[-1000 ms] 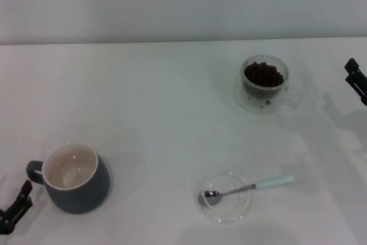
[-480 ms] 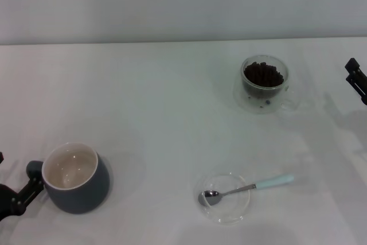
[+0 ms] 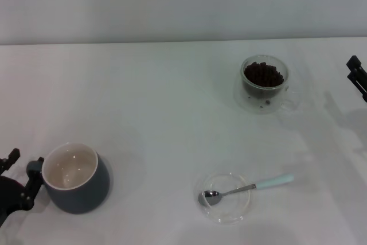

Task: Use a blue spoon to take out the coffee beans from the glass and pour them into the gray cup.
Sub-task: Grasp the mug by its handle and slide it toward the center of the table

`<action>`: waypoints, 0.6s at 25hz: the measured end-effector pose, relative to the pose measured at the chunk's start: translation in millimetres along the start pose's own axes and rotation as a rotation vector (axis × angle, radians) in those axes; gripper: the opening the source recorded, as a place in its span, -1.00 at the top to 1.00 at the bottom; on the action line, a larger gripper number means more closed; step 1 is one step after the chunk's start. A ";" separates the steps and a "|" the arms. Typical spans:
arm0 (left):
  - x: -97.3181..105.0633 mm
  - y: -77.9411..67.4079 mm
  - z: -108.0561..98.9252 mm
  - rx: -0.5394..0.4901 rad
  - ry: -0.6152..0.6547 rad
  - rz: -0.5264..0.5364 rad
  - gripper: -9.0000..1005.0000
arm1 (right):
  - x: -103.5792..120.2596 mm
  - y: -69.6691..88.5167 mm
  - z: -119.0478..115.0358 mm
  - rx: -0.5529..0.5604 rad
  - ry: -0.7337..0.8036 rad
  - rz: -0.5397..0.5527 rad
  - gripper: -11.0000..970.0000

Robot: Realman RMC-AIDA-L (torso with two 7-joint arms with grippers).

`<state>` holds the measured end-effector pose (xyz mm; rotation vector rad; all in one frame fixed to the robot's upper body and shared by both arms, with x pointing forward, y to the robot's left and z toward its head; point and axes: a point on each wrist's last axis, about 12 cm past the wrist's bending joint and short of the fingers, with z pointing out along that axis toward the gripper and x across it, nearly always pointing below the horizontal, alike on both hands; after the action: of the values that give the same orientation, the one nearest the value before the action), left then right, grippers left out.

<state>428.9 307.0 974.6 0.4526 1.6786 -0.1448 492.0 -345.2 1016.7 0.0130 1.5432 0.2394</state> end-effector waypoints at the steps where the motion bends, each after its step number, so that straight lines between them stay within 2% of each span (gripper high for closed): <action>1: 0.0 0.0 0.0 0.000 0.000 0.000 -0.22 | -0.3 0.0 0.3 -0.001 -0.002 0.001 -0.80; 9: -2.9 -2.4 5.6 0.013 -0.013 -0.002 0.07 | -3.1 1.0 4.8 -0.008 -0.014 0.010 -0.80; 15: -6.2 -5.3 11.8 0.037 -0.026 0.002 0.54 | -5.0 3.3 10.2 -0.021 -0.020 0.008 -0.80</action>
<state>438.4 296.8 977.9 0.4784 1.6525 -0.1792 501.5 -341.3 1022.5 0.0055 1.5205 0.2612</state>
